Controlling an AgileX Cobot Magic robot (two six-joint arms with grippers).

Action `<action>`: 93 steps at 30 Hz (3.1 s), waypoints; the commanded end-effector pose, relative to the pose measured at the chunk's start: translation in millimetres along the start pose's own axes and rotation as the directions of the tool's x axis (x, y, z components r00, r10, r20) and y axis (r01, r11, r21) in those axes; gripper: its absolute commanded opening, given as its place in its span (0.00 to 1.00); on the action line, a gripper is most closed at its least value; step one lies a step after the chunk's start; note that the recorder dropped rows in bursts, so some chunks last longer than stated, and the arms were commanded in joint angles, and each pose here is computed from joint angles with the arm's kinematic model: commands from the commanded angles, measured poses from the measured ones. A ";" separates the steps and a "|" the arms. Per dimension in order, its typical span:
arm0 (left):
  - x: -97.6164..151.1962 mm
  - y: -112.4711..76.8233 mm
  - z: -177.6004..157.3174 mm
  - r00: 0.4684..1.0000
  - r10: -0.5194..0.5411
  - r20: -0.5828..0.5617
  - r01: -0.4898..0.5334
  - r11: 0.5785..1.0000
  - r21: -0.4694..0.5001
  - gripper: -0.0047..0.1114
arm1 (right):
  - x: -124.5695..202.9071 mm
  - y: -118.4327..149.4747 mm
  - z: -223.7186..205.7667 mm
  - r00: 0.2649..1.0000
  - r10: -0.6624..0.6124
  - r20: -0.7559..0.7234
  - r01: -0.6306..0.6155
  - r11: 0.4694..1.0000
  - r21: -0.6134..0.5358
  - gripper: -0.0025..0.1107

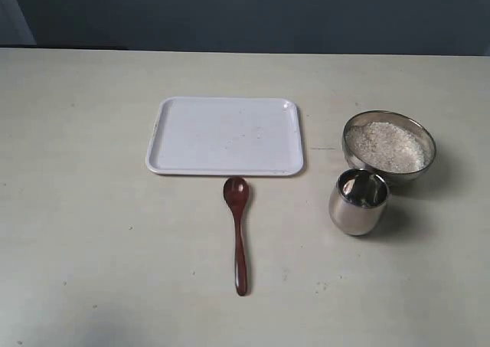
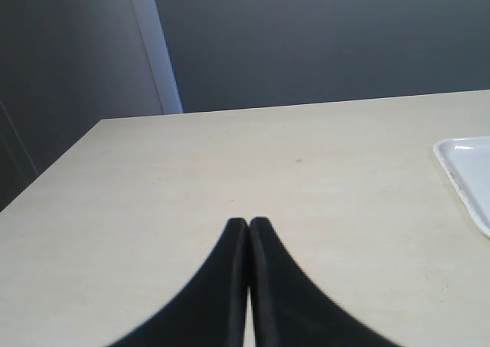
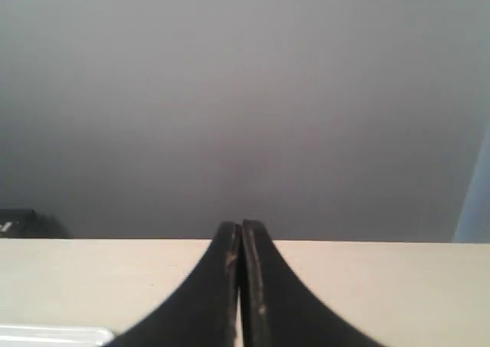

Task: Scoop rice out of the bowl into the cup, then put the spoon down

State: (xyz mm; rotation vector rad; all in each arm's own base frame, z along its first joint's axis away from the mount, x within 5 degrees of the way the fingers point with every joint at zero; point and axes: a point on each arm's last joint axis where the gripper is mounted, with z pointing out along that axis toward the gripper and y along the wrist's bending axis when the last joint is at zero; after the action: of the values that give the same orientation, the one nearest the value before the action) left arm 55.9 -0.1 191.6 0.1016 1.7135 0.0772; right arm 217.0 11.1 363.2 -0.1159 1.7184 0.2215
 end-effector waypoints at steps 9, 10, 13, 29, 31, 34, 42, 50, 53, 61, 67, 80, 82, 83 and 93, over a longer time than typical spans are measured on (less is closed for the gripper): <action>-2.0 -0.1 -0.5 1.000 -0.001 0.018 0.001 1.000 0.003 0.04 | 19.9 -22.5 31.1 0.947 -0.262 -0.188 0.319 0.844 0.431 0.02; -2.0 -0.1 -0.5 1.000 -0.001 0.018 0.001 1.000 0.003 0.04 | 24.0 -19.0 32.6 0.947 -0.241 -0.214 0.310 0.860 0.404 0.02; -2.0 -0.1 -0.5 1.000 -0.001 0.018 0.001 1.000 0.003 0.04 | 41.6 -2.8 34.5 0.919 -0.182 -0.350 0.297 0.902 0.312 0.02; -2.0 -0.1 -0.5 1.000 -0.001 0.018 0.001 1.000 0.003 0.04 | 110.3 162.0 -25.7 0.663 -0.131 -0.737 0.058 0.991 -0.124 0.02; -2.0 -0.1 -0.5 1.000 -0.001 0.018 0.001 1.000 0.003 0.04 | 117.4 172.6 -25.3 0.674 -0.115 -0.730 0.064 0.993 -0.097 0.02; -2.0 -0.1 -0.5 1.000 -0.001 0.018 0.001 1.000 0.003 0.04 | 138.0 199.3 -21.5 0.647 -0.175 -0.743 0.077 0.983 -0.164 0.02; -2.0 -0.1 -0.5 1.000 -0.001 0.018 0.001 1.000 0.003 0.04 | 165.7 259.9 5.6 0.674 -0.349 -0.651 0.151 0.928 -0.341 0.02; -2.0 -0.1 -0.5 1.000 -0.001 0.018 0.001 1.000 0.003 0.04 | 183.9 262.1 12.4 0.645 -0.294 -0.705 0.147 0.954 -0.262 0.02; -2.0 -0.1 -0.5 1.000 -0.001 0.018 0.001 1.000 0.003 0.04 | 189.1 267.3 14.6 0.647 -0.296 -0.703 0.121 0.950 -0.289 0.02; -2.0 -0.1 -0.5 1.000 -0.001 0.018 0.001 1.000 0.003 0.04 | 222.3 279.6 21.0 0.599 -0.300 -0.742 0.076 0.944 -0.320 0.31; -2.0 -0.1 -0.5 1.000 -0.001 0.018 0.001 1.000 0.003 0.04 | 228.8 278.8 19.0 0.561 -0.236 -0.793 0.038 0.965 -0.261 0.45; -2.0 -0.1 -0.5 1.000 -0.001 0.018 0.001 1.000 0.003 0.04 | 253.1 277.1 22.5 0.503 -0.242 -0.830 0.084 0.969 -0.232 0.45; -2.0 -0.1 -0.5 1.000 -0.001 0.018 0.001 1.000 0.003 0.04 | 255.6 278.4 23.1 0.503 -0.246 -0.828 0.078 0.968 -0.240 0.43; -2.0 -0.1 -0.5 1.000 -0.001 0.018 0.001 1.000 0.003 0.04 | 257.2 278.7 23.4 0.501 -0.247 -0.829 0.078 0.967 -0.241 0.42; -2.0 -0.1 -0.5 1.000 -0.001 0.018 0.001 1.000 0.003 0.04 | 286.5 277.0 27.6 0.447 -0.275 -0.851 0.128 0.961 -0.244 0.29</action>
State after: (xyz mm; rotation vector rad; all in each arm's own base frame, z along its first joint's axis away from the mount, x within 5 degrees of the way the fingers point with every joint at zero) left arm 55.9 -0.1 191.6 0.1028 1.7134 0.0789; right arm 141.8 303.2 110.4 -0.6373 2.7045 0.1387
